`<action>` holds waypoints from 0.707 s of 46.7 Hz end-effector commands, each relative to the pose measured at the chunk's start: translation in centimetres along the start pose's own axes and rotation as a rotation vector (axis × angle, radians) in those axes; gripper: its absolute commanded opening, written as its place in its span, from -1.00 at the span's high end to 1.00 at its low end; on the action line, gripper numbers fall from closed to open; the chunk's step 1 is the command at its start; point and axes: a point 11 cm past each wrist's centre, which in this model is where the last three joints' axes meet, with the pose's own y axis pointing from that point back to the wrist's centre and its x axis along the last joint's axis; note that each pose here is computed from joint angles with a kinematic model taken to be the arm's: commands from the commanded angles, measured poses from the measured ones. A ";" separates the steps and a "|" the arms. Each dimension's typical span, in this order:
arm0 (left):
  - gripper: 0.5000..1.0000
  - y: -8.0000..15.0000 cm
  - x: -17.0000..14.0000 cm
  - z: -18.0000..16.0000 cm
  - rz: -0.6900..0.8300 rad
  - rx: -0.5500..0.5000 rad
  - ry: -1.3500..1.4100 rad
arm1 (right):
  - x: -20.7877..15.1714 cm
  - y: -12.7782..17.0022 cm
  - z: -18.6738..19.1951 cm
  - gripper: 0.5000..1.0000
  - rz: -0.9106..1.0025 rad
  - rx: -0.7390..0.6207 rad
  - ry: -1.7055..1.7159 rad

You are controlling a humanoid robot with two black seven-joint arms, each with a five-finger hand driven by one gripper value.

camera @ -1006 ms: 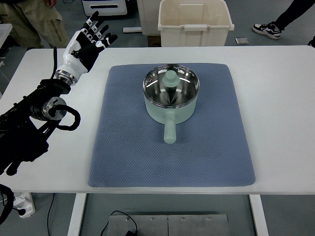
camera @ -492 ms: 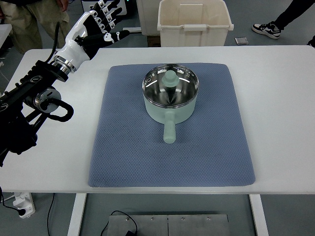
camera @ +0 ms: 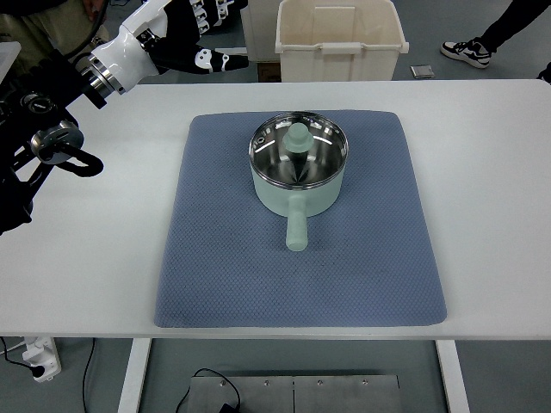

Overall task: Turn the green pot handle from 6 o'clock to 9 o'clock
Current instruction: 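Raise the left hand and swing it over toward the green saucepan, then lower the left hand onto the saucepan handle nearest the robot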

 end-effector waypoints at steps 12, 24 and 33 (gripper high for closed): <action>-1.00 -0.4 -3.5 0.7 -0.212 0.027 -0.117 | 0.0 0.0 0.0 -1.00 0.000 0.000 0.000; -1.00 0.0 -6.3 2.7 -0.386 0.057 -0.243 | 0.0 0.0 0.0 -1.00 0.000 0.000 0.000; -1.00 0.6 -8.6 2.4 -0.519 0.120 -0.310 | 0.0 0.0 0.0 -1.00 0.000 0.000 0.000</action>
